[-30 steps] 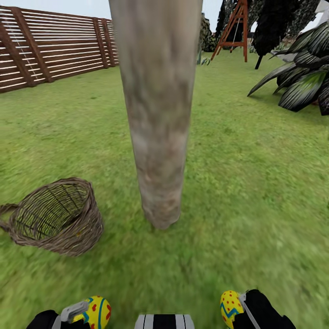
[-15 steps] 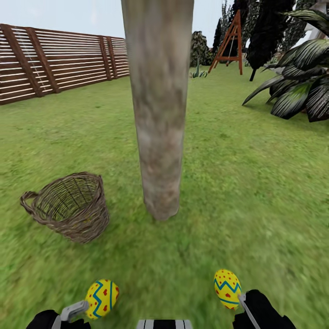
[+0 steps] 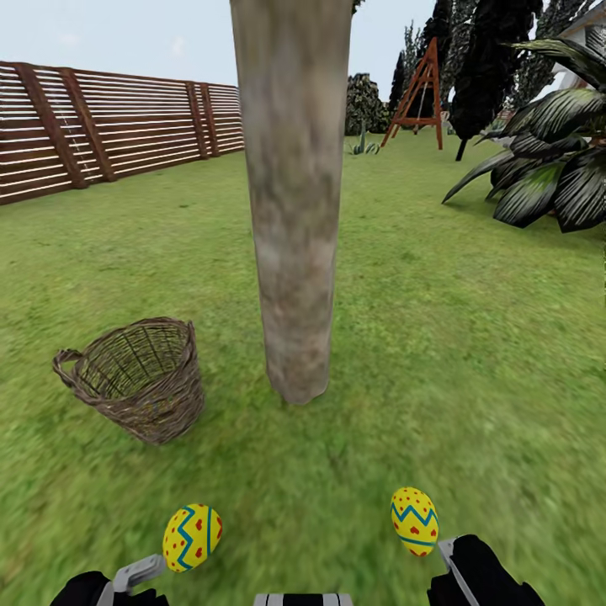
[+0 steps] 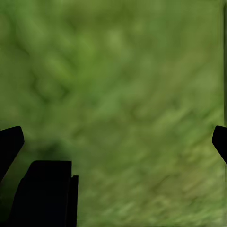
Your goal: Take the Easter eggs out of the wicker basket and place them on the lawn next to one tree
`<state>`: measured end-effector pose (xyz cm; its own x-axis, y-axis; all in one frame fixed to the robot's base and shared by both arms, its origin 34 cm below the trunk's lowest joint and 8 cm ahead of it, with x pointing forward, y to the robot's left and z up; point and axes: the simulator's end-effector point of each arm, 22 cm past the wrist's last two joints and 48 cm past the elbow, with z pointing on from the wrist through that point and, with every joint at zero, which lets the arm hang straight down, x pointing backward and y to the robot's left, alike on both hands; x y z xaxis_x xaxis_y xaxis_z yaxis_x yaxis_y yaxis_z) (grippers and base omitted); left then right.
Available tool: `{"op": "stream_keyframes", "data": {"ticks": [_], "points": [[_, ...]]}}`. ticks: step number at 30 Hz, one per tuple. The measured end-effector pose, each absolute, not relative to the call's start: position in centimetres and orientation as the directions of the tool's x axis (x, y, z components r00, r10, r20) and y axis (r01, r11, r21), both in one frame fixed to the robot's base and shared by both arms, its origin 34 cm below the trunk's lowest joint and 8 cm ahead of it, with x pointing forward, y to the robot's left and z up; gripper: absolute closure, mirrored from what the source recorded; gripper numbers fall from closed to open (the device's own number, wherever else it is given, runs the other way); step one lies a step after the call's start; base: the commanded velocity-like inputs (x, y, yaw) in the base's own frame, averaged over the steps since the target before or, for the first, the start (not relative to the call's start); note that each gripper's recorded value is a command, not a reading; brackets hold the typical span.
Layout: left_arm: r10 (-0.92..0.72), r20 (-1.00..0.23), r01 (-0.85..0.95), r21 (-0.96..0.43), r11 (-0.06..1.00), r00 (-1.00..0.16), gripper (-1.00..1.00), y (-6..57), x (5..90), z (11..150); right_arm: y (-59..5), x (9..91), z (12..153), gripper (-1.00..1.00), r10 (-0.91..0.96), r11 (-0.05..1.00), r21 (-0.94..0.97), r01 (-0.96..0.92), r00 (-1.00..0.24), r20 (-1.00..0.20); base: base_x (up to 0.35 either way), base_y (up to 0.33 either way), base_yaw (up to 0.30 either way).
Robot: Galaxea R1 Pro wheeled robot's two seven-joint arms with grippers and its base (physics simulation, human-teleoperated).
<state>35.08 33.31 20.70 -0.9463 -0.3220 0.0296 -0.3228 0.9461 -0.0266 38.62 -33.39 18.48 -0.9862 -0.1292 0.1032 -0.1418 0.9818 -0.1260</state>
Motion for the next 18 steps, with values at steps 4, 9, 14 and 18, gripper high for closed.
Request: {"op": "stream_keyframes", "data": {"ticks": [4, 9, 14, 18], "points": [[-0.322, 0.014, -0.322, -0.032, 0.946, -0.947, -1.00, 33.3, 35.6, 21.2, -33.4, 39.1, 19.0, -1.00, -0.129, 0.982, -0.128, -0.140, -0.988, 0.090, 0.000, 0.000, 0.000], [-0.322, -0.005, -0.322, -0.038, 0.946, -0.947, -1.00, 33.3, 36.1, 21.8, -33.3, 39.7, 19.7, -1.00, -0.129, 0.982, -0.130, -0.137, -0.989, 0.070, 0.000, 0.000, 0.000], [-0.321, -0.025, -0.320, -0.040, 0.947, -0.947, -1.00, 33.5, 36.7, 22.4, -33.3, 40.3, 20.4, -1.00, -0.129, 0.982, -0.132, -0.134, -0.990, 0.050, 0.000, 0.000, 0.000], [-0.320, -0.037, -0.318, -0.043, 0.947, -0.947, -1.00, 33.4, 37.0, 22.9, -33.3, 40.8, 21.0, -1.00, -0.129, 0.982, -0.135, -0.132, -0.991, 0.033, 0.000, 0.000, 0.000]]}}
